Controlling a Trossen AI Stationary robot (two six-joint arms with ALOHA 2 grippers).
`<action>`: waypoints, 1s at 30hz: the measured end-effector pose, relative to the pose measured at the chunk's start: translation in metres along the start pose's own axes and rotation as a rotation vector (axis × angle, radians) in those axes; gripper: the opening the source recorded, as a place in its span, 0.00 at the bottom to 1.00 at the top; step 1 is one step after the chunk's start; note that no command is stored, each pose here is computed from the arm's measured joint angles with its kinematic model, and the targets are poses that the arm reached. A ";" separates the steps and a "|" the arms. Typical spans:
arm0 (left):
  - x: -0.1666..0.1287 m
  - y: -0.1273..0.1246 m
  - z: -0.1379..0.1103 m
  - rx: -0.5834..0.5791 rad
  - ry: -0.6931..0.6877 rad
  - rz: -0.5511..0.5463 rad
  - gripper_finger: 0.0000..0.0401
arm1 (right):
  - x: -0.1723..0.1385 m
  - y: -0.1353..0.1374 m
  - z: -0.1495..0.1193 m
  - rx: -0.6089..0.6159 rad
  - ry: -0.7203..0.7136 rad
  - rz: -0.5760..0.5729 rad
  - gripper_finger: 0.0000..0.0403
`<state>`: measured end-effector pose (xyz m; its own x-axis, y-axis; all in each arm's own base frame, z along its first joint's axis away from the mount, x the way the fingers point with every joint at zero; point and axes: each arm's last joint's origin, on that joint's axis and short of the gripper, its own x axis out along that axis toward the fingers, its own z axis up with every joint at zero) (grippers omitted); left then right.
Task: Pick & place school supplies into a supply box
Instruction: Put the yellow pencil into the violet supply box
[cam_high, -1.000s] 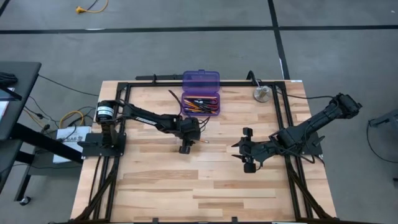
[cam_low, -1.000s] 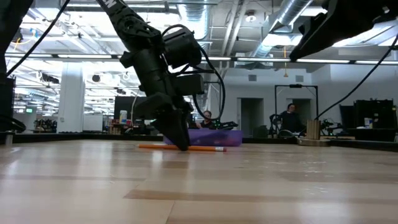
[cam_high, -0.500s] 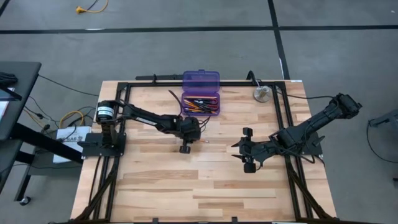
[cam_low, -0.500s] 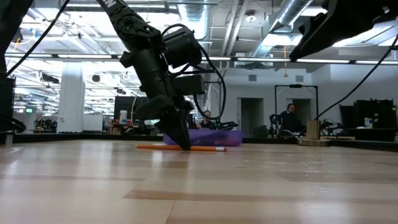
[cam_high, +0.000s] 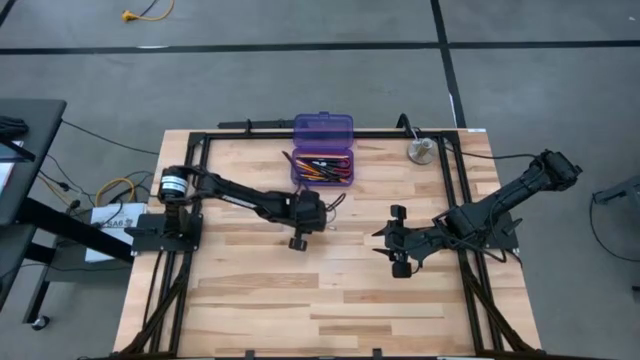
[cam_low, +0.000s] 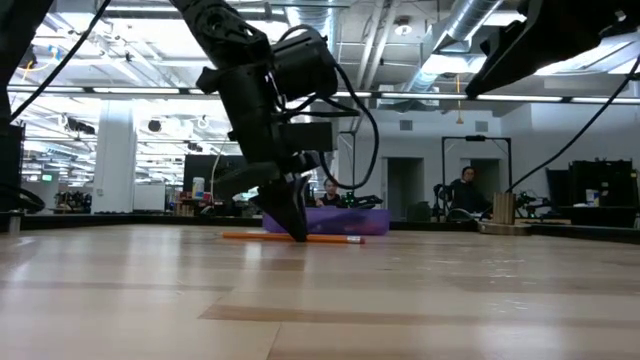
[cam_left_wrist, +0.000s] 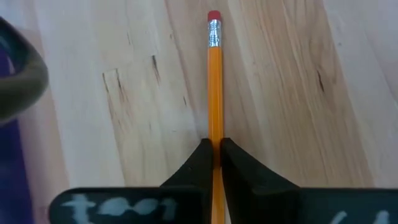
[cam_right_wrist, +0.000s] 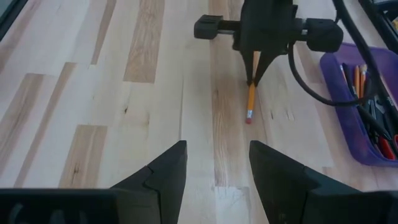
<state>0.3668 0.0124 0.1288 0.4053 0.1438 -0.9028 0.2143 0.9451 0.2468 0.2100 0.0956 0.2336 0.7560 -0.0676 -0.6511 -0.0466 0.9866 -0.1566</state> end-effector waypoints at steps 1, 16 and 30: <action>-0.001 -0.001 0.002 0.006 0.003 0.000 0.00 | 0.000 0.000 0.000 0.000 0.000 0.000 0.42; -0.007 -0.007 0.010 0.031 0.019 0.000 0.00 | 0.000 0.000 0.000 0.009 0.000 0.000 0.42; -0.009 -0.011 0.012 0.044 0.021 0.031 0.00 | 0.000 0.000 0.000 0.010 0.000 0.000 0.42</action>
<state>0.3714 -0.0030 0.1381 0.3936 0.1797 -0.9015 0.2412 0.9262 0.2899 0.2100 0.0956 0.2337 0.7561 -0.0676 -0.6509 -0.0400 0.9880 -0.1491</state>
